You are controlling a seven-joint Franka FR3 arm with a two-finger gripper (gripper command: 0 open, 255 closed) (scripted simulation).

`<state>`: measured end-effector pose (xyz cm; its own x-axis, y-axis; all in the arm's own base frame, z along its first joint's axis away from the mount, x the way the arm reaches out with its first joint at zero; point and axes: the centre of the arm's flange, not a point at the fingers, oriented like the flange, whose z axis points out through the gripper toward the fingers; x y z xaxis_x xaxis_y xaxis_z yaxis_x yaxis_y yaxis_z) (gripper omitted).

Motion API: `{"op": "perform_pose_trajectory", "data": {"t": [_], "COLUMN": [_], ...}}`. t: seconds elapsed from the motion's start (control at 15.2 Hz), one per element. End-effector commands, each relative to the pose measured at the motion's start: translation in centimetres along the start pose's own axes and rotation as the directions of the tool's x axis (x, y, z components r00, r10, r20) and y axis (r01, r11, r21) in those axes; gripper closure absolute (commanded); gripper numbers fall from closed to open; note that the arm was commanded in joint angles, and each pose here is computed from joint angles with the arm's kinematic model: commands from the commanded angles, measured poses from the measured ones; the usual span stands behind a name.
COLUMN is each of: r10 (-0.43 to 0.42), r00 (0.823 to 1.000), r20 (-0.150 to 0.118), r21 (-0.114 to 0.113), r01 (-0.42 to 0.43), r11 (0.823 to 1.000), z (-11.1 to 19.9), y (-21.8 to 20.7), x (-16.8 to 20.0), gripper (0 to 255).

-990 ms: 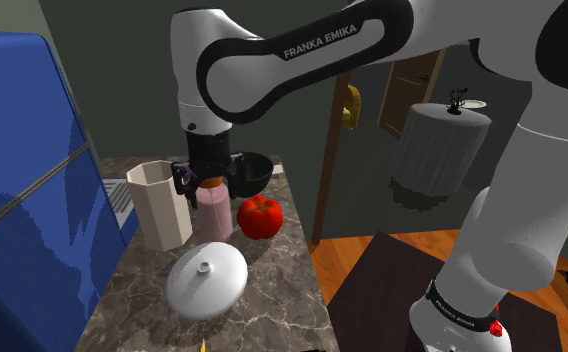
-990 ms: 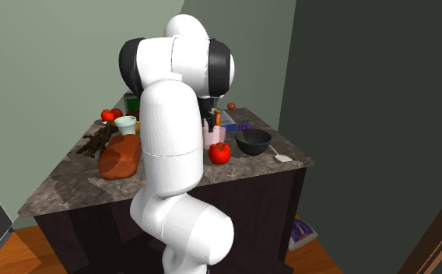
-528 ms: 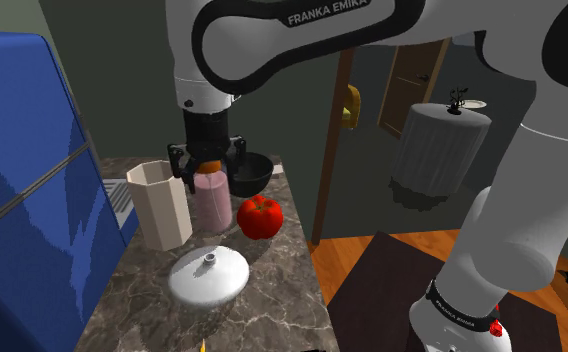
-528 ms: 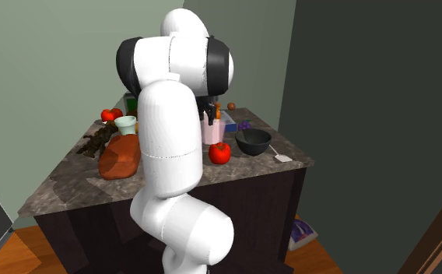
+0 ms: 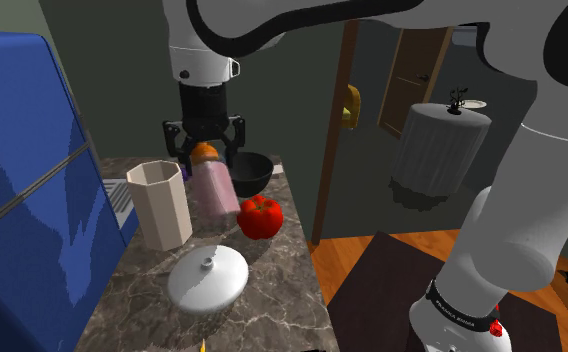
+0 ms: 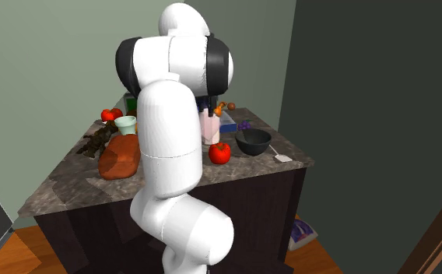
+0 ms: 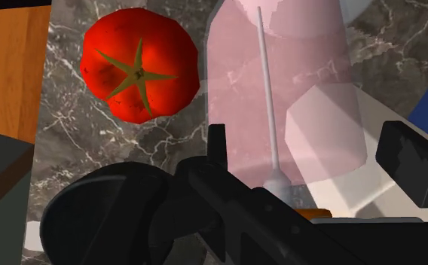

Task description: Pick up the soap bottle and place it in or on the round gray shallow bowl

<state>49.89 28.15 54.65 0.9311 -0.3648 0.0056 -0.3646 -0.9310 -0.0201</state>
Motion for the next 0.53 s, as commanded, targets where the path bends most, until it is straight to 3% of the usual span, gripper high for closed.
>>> {"op": "perform_pose_trajectory", "data": {"t": [0.0,0.46], "r10": [0.000,0.000], "r00": [1.000,1.000], "r20": [0.000,0.000], "r21": [0.000,0.000], "r01": [0.000,0.000], "r11": [1.000,1.000], "z": [-1.2,-4.9], "y": [-0.1,-0.2], "x": [0.0,0.0], "gripper": [255,255]}}
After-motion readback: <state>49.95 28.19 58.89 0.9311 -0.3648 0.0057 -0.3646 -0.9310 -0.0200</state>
